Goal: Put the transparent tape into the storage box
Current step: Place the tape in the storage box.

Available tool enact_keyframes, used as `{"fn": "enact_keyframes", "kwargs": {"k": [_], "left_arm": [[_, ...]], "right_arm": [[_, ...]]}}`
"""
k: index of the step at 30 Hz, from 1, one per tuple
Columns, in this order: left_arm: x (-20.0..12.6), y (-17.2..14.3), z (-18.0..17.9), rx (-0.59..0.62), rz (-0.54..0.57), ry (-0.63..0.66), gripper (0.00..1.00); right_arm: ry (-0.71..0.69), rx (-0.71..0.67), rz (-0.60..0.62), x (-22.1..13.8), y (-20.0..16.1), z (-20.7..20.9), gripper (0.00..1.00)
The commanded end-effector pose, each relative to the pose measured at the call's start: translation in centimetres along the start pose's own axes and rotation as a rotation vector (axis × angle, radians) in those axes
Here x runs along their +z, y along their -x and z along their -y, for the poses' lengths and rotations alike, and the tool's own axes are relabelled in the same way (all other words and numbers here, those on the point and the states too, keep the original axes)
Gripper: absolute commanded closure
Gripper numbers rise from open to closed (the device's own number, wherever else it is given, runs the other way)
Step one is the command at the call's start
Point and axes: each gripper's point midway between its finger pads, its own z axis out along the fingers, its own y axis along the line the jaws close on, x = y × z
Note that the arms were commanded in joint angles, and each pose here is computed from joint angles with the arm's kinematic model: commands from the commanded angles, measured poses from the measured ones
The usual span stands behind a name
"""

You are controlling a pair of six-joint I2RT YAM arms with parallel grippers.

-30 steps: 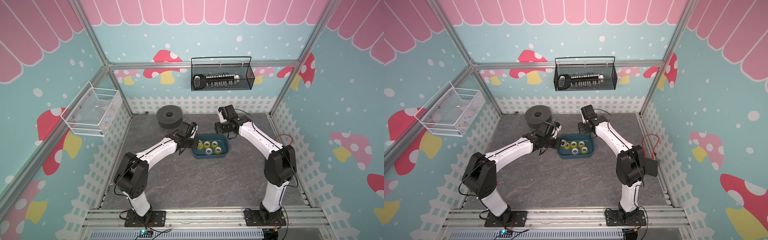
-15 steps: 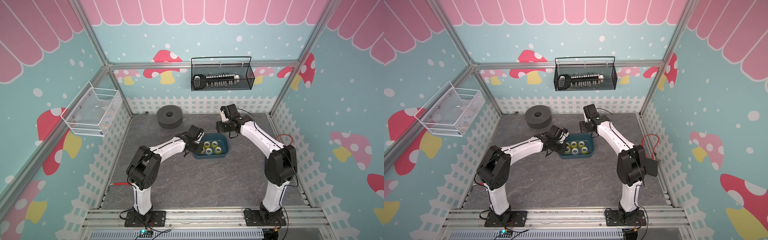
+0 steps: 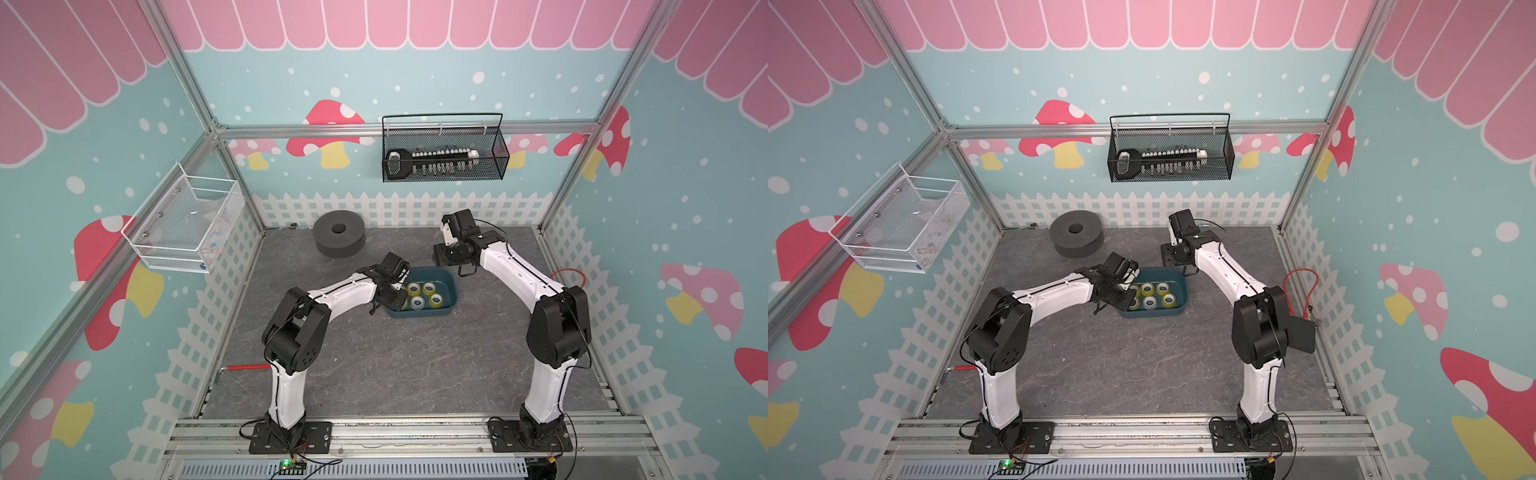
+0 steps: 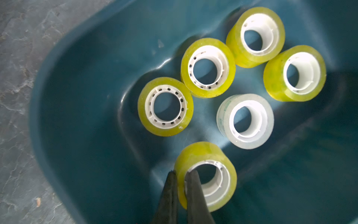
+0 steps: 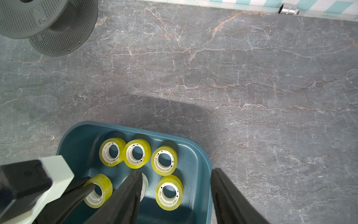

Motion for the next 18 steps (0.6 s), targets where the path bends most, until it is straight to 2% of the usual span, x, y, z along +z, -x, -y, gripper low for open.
{"fn": "enact_keyframes", "kwargs": {"k": [1,5,8,9,12,18], "left_arm": [[0.7,-0.2,0.0,0.019,-0.026,0.012,1.00],[1.2,-0.6,-0.1,0.014,-0.041,0.012,1.00],[1.7,-0.9,-0.1,0.015,-0.053,0.013,0.95],[1.7,-0.9,-0.1,0.013,-0.052,0.014,0.95],[1.8,-0.9,-0.2,0.012,-0.055,0.014,0.91],[2.0,-1.1,-0.4,0.011,-0.062,0.026,0.90]], "right_arm": [[0.003,0.005,-0.023,0.9,-0.5,0.3,0.37],[0.008,0.008,-0.025,1.0,-0.6,0.3,0.32],[0.008,0.010,-0.029,1.1,-0.7,0.4,0.18],[0.008,0.011,-0.027,1.0,-0.6,0.3,0.16],[0.007,0.010,-0.026,1.0,-0.6,0.4,0.14],[0.007,0.010,-0.025,0.9,-0.6,0.4,0.12]]}}
